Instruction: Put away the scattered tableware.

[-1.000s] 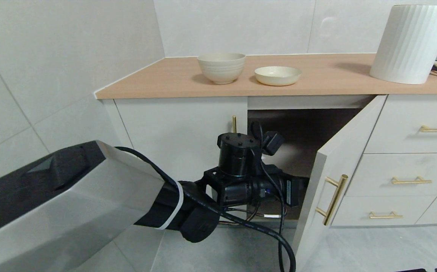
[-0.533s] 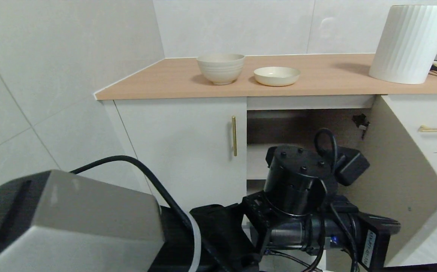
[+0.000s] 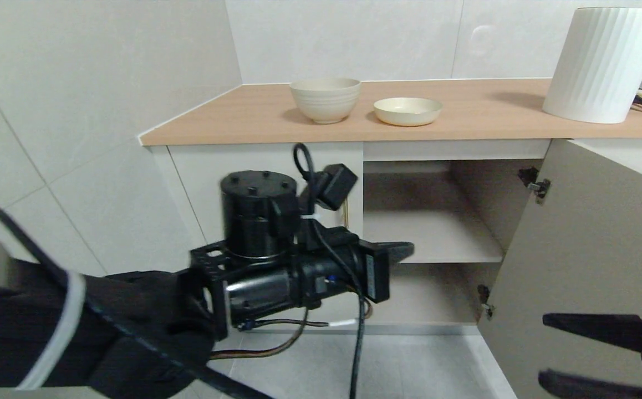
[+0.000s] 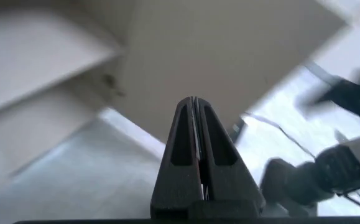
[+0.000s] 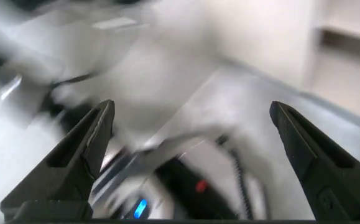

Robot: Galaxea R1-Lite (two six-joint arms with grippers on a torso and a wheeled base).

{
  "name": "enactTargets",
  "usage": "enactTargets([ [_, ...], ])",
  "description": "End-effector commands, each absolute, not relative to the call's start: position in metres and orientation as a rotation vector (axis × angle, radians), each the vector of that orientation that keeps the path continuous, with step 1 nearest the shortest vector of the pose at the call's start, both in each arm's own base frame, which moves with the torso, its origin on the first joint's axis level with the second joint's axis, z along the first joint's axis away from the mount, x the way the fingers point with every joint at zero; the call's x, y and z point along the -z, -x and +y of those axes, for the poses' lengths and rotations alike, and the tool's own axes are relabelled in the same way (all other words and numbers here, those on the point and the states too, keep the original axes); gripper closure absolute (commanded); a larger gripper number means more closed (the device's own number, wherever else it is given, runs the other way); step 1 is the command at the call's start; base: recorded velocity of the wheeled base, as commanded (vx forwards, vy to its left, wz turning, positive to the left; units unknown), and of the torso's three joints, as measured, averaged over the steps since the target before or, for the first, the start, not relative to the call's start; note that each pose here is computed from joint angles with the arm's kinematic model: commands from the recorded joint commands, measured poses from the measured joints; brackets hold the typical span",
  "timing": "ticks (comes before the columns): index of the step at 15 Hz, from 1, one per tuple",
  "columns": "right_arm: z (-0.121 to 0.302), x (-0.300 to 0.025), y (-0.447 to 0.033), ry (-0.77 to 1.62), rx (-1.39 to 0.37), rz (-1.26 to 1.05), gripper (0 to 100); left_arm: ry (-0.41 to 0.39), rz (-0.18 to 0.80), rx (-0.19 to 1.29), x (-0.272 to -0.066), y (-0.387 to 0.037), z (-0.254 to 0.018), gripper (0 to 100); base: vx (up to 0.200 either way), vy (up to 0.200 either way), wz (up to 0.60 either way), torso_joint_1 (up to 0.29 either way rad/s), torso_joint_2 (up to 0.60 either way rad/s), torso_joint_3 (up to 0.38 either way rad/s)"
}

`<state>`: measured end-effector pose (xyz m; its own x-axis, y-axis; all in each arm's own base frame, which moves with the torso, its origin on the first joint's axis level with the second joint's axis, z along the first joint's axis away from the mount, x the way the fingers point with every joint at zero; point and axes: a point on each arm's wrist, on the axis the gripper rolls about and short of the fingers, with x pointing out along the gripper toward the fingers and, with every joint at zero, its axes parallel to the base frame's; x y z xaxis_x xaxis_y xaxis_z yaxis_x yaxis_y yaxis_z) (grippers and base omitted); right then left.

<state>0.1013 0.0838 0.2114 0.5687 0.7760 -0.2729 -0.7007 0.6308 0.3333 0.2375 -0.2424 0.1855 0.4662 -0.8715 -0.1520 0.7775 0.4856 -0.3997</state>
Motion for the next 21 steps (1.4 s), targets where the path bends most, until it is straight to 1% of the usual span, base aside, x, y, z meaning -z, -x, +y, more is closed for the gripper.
enactTargets([
  [1, 0.092, -0.223, -0.157, -0.216, -0.712, 0.444, 0, 0.324, 0.261, 0.885, -0.228, -0.207, -0.155, 100, 0.000, 0.000, 0.00, 0.000, 0.00, 0.000],
  [2, 0.097, -0.230, -0.178, -0.219, -0.684, 0.441, 0, 0.326, 0.275, 0.828, -0.236, -0.195, -0.131, 100, 0.000, 0.000, 0.00, 0.000, 0.00, 0.000],
  [4, 0.110, -0.241, -0.205, -0.220, -0.679, 0.424, 0, 0.315, 0.307, 0.762, -0.247, -0.170, -0.102, 100, 0.000, 0.000, 0.00, 0.000, 0.00, 0.000],
  [6, 0.116, -0.246, -0.220, -0.217, -0.646, 0.411, 0, 0.290, 0.310, 0.724, -0.249, -0.156, -0.084, 100, 0.000, 0.000, 0.00, 0.000, 0.00, 0.000],
  [7, 0.120, -0.250, -0.228, -0.214, -0.619, 0.396, 0, 0.289, 0.297, 0.705, -0.250, -0.153, -0.079, 100, 0.000, 0.000, 0.00, 0.000, 0.00, 0.000],
  [9, 0.120, -0.253, -0.229, -0.215, -0.612, 0.384, 0, 0.295, 0.286, 0.668, -0.251, -0.156, -0.072, 100, 0.000, 0.000, 0.00, 0.000, 0.00, 0.000],
  [10, 0.118, -0.252, -0.225, -0.212, -0.595, 0.397, 0, 0.297, 0.293, 0.659, -0.250, -0.160, -0.071, 0, 0.000, 0.000, 0.00, 0.000, 0.00, 0.000],
  [12, 0.115, -0.260, -0.221, -0.214, -0.565, 0.383, 0, 0.305, 0.293, 0.649, -0.250, -0.165, -0.070, 0, 0.000, 0.000, 0.00, 0.000, 0.00, 0.000],
  [15, 0.108, -0.269, -0.208, -0.216, -0.559, 0.372, 0, 0.311, 0.219, 0.630, -0.255, -0.170, -0.067, 0, 0.000, 0.000, 0.00, 0.000, 0.00, 0.000],
  [21, 0.105, -0.274, -0.199, -0.207, -0.563, 0.380, 0, 0.309, 0.220, 0.625, -0.253, -0.170, -0.065, 0, 0.000, 0.000, 0.00, 0.000, 0.00, 0.000],
])
